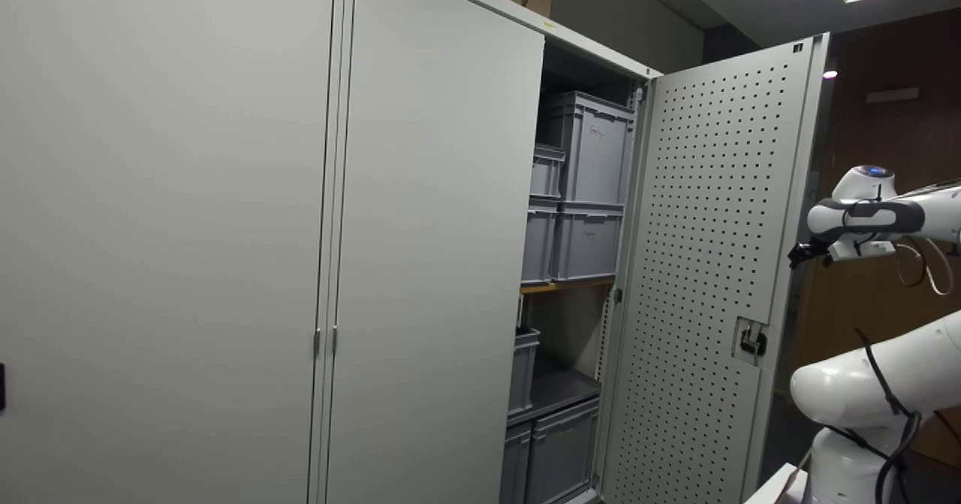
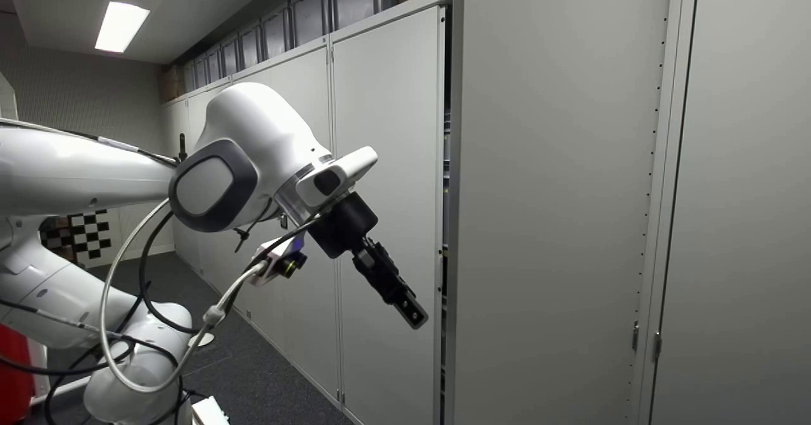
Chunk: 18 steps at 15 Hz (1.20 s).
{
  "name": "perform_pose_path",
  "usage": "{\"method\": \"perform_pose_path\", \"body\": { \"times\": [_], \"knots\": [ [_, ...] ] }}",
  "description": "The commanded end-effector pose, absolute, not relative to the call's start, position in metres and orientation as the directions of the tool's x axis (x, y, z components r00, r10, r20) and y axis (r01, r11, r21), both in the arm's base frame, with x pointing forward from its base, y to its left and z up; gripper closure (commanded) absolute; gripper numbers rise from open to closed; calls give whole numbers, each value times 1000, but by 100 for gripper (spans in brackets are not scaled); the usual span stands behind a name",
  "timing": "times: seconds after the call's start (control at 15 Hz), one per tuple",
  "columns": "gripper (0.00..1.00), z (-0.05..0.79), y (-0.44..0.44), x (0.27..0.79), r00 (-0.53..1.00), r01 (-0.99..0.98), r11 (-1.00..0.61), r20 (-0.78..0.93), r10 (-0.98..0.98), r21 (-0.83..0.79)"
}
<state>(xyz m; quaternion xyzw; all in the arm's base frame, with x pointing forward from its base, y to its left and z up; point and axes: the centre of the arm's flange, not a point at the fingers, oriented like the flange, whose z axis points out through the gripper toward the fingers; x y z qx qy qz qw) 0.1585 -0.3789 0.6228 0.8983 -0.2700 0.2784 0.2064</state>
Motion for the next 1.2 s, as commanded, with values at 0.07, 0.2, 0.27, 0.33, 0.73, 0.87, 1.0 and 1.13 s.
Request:
{"method": "perform_pose_path", "body": {
  "times": [0.07,0.2,0.27,0.33,0.73,0.87,1.0,1.13],
  "knots": [
    [0,629,-396,165,713,-574,-780,621,-325,250],
    [0,630,-399,167,719,-562,-789,619,-316,250],
    [0,630,-401,168,723,-556,-793,616,-312,250],
    [0,630,-403,169,726,-551,-796,614,-310,250],
    [0,632,-415,172,737,-527,-814,608,-295,245],
    [0,635,-417,174,741,-520,-818,607,-288,247],
    [0,637,-418,178,743,-510,-824,610,-276,249],
    [0,641,-419,182,745,-498,-831,612,-263,249]
  ]
}}
